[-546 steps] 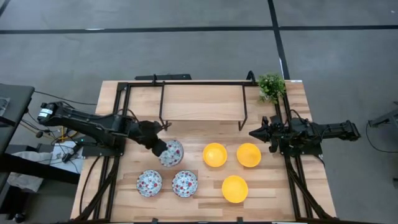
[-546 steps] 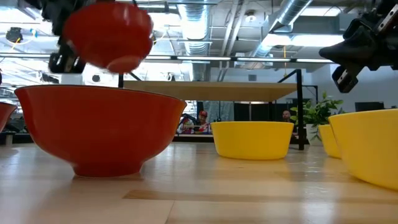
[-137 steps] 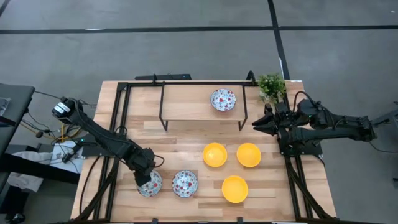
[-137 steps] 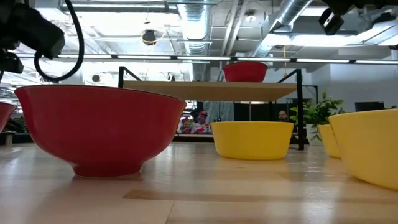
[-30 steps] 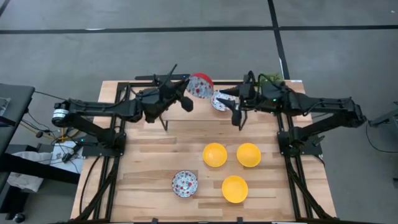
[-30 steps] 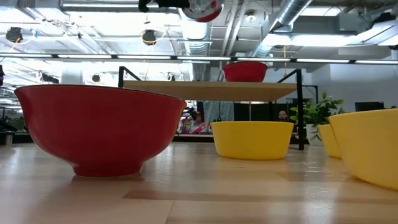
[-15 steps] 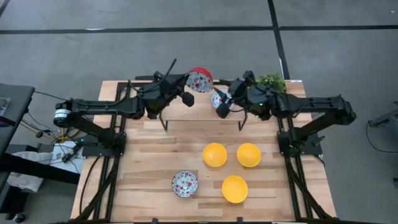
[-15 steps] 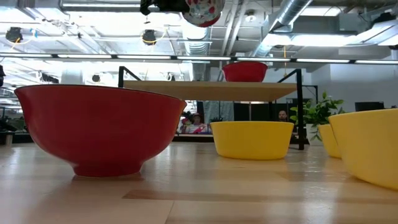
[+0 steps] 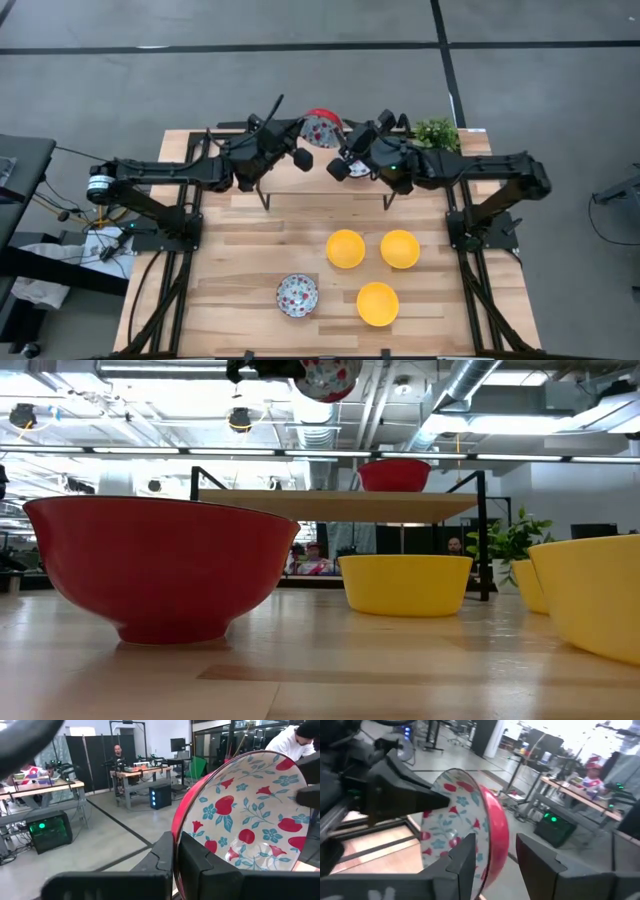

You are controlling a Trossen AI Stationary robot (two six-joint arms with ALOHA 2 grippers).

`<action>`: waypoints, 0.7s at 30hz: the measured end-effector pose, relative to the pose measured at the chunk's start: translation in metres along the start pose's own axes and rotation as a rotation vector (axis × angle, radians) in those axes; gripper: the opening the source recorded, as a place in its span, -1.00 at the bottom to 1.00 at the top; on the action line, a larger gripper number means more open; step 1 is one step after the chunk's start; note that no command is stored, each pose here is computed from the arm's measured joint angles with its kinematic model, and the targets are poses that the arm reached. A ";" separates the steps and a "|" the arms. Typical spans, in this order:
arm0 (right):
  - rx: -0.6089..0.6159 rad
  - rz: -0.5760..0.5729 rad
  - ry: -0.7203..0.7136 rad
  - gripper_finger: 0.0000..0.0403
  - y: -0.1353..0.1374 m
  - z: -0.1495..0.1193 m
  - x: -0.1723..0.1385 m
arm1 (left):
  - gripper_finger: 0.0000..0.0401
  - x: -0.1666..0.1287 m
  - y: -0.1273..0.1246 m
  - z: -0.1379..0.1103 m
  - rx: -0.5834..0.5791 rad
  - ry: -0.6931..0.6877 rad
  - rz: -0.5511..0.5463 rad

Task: Pick & Place Mini bowls
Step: Stack the left red patterned bowl on the red patterned bowl on the shelf

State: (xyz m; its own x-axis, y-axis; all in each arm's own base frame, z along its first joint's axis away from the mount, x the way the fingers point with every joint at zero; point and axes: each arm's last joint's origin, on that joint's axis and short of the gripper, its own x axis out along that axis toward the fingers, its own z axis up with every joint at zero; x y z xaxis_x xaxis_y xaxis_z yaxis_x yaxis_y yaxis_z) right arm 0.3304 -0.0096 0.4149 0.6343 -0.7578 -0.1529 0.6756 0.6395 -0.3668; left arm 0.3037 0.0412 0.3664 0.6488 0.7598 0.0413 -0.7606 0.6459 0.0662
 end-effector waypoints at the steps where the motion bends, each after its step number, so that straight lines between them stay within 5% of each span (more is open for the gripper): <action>1: 0.001 0.001 -0.001 -0.36 0.001 0.000 0.001 | -0.96 0.000 0.000 0.000 -0.001 -0.001 -0.001; 21: -0.002 -0.029 0.014 -0.97 0.003 -0.003 0.008 | -0.96 -0.001 -0.001 0.002 -0.028 -0.024 -0.021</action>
State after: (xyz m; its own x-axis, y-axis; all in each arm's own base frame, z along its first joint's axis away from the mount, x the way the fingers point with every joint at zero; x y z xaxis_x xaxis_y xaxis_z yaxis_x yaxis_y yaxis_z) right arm 0.3364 -0.0137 0.4102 0.6091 -0.7777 -0.1555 0.6927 0.6171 -0.3732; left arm 0.3038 0.0402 0.3688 0.6645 0.7446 0.0637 -0.7472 0.6634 0.0396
